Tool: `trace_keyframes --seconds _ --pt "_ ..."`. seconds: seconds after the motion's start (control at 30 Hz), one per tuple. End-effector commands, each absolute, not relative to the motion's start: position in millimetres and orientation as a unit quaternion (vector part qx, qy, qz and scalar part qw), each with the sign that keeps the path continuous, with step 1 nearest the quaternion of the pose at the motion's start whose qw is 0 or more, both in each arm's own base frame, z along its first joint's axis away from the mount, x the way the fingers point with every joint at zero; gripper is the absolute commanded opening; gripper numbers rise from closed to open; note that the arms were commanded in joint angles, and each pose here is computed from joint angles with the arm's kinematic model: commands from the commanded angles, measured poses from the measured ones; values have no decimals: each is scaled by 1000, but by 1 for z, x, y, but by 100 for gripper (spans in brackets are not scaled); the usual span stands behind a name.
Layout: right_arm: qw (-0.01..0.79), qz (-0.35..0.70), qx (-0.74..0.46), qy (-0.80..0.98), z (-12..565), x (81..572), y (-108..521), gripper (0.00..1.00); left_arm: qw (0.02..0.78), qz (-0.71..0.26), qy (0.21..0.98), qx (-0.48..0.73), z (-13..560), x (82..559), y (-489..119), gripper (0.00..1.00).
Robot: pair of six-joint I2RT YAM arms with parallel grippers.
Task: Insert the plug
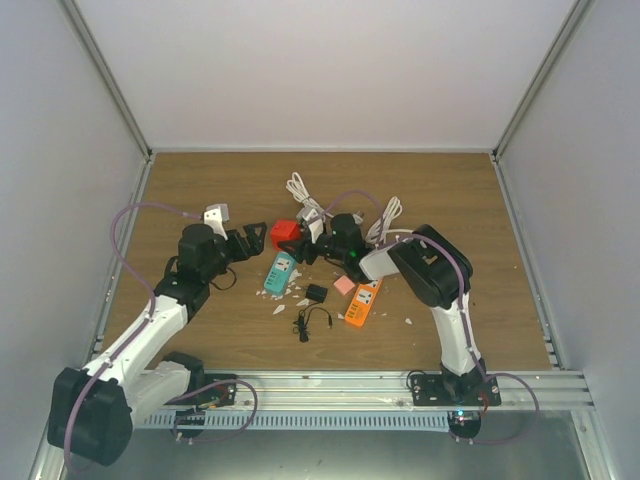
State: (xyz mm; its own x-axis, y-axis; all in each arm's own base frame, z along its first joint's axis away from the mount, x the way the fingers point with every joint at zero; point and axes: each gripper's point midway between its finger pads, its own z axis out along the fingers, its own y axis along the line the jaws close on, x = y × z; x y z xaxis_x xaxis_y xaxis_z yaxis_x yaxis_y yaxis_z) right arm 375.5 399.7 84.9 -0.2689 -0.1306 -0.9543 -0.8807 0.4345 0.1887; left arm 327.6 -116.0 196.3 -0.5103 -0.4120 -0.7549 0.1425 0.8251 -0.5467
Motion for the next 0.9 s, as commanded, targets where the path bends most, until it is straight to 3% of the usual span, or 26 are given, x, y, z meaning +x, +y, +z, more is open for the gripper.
trace_keyframes --seconds 0.0,0.5,0.87 --pt "498 409 -367 671 94 376 404 1 503 -295 809 -75 202 333 -118 99" --pt "493 408 -353 682 80 375 374 0 487 -309 814 -70 195 339 -126 99" --pt "485 391 -369 690 38 359 373 0 469 -289 832 -68 170 348 -132 99"
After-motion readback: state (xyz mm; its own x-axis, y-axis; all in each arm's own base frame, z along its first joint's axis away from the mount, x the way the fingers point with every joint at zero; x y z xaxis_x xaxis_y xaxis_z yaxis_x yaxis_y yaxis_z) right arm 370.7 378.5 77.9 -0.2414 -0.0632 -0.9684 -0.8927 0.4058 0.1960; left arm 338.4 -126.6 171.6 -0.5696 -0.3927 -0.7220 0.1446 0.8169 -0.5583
